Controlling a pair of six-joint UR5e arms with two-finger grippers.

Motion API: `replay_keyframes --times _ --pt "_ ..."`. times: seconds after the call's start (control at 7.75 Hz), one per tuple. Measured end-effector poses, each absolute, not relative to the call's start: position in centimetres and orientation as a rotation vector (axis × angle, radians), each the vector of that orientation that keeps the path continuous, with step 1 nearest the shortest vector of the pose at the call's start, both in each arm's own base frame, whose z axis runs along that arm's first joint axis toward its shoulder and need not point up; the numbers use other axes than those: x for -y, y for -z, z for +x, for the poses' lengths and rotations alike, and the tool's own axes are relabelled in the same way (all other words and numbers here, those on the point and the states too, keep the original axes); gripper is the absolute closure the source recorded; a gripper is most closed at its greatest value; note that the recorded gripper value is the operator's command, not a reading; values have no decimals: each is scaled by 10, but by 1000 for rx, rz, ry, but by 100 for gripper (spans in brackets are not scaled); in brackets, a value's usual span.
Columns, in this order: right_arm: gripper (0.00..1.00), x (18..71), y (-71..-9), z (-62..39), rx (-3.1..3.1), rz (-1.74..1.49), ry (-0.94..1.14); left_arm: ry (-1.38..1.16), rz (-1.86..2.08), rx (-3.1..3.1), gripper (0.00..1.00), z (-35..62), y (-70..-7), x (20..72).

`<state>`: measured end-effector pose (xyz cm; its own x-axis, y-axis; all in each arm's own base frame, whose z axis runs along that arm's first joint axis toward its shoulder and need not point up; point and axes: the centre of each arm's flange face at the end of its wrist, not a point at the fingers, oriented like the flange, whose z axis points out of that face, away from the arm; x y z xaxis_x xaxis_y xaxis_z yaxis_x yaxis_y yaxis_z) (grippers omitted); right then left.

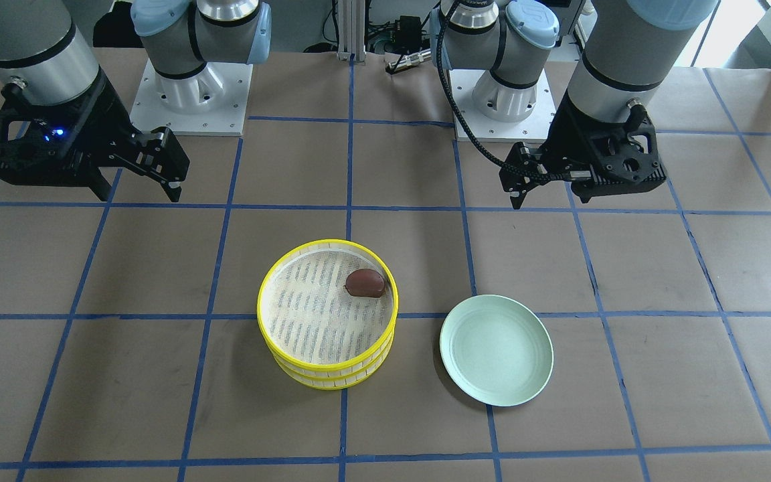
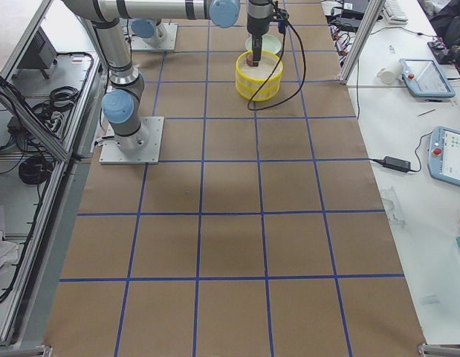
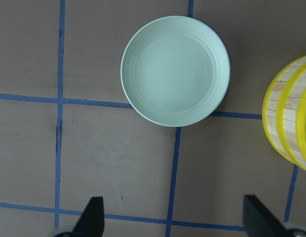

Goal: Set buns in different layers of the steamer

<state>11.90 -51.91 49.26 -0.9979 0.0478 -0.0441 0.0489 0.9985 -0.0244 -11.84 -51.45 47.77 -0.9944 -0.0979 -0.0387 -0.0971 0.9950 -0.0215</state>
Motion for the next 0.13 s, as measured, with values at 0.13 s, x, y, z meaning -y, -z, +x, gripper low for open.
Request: replay_keyframes --times 0.13 --pt "9 519 -493 119 -3097 74 41 32 -150 -3097 0 -119 -478 514"
